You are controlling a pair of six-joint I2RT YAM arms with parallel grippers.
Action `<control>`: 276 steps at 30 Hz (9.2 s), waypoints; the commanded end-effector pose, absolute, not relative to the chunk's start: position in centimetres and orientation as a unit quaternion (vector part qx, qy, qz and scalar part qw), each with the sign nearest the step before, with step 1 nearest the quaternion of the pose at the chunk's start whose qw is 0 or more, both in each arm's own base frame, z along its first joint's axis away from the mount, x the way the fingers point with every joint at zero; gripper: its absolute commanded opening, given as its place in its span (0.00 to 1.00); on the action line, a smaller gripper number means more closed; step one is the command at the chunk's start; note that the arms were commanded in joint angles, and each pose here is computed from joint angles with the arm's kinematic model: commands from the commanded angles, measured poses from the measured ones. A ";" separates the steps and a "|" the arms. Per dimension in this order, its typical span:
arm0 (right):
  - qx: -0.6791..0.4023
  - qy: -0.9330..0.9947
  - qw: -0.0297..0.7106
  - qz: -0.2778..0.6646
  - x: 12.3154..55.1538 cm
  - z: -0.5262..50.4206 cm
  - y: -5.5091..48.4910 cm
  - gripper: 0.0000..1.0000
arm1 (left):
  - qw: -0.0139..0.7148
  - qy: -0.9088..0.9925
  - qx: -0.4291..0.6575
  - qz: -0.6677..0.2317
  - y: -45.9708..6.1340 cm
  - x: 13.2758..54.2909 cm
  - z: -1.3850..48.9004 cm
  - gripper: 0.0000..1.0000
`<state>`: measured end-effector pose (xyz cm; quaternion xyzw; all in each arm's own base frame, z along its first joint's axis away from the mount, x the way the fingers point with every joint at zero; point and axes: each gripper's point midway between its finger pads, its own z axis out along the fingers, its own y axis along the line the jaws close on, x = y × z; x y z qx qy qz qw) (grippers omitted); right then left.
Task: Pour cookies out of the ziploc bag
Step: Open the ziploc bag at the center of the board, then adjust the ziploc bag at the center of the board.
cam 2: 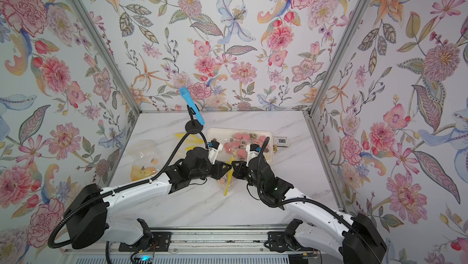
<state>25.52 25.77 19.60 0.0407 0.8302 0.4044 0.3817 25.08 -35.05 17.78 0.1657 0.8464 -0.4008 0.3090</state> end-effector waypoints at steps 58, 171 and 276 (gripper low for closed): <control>0.079 0.888 0.347 0.291 26.1 15.7 23.3 0.00 | 0.365 0.839 0.128 -0.383 -33.9 25.7 21.3 0.00; 0.024 0.882 0.198 0.428 21.9 17.3 30.3 0.06 | 0.420 0.829 0.048 -0.365 -27.8 29.0 25.3 0.00; -0.338 0.815 0.428 0.198 21.2 23.3 34.5 0.00 | 0.367 0.830 0.021 -0.419 -24.0 29.5 22.9 0.78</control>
